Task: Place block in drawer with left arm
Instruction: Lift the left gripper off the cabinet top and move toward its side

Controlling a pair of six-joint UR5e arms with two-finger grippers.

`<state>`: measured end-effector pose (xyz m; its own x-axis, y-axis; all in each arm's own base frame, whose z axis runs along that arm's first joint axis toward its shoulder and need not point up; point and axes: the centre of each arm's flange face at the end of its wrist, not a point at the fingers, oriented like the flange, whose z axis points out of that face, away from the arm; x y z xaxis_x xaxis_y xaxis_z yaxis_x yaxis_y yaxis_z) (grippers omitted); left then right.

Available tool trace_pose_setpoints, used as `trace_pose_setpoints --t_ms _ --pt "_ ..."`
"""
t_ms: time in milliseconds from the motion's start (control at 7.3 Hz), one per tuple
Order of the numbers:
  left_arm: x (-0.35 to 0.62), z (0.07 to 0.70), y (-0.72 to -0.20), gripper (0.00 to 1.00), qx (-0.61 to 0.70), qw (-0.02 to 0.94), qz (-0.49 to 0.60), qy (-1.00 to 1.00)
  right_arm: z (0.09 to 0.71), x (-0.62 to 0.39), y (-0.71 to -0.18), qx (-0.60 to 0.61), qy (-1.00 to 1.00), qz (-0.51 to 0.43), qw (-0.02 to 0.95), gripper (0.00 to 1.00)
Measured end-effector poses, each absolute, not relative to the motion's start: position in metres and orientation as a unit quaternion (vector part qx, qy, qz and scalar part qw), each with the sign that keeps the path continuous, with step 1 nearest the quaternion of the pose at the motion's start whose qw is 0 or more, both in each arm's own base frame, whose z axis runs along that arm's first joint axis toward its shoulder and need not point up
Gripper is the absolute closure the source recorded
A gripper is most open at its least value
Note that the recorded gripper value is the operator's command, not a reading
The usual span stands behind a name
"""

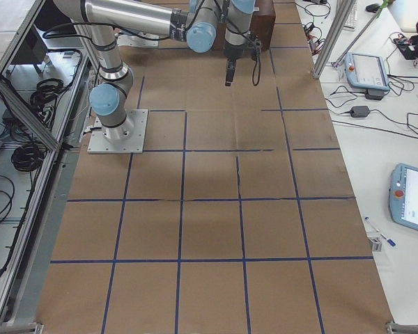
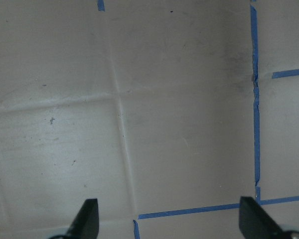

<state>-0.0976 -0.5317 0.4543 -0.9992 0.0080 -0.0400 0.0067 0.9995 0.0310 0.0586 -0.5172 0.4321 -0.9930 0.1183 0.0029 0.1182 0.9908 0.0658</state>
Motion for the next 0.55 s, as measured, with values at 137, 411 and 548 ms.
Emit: trace_pose_setpoints --t_ms 137,411,548 --pt "-0.0976 0.4540 -0.5312 0.01 0.004 0.020 0.016 1.000 0.4323 0.0586 -0.5172 0.060 0.998 0.033 0.001 0.00" --pt "-0.0971 0.4591 -0.5317 0.01 0.009 0.022 0.017 1.000 0.4325 0.0586 -0.5172 0.059 0.998 0.033 0.000 0.00" --pt "-0.0962 0.4616 -0.5322 0.01 0.010 0.025 0.017 1.000 0.4324 0.0586 -0.5172 0.059 0.998 0.033 0.001 0.00"
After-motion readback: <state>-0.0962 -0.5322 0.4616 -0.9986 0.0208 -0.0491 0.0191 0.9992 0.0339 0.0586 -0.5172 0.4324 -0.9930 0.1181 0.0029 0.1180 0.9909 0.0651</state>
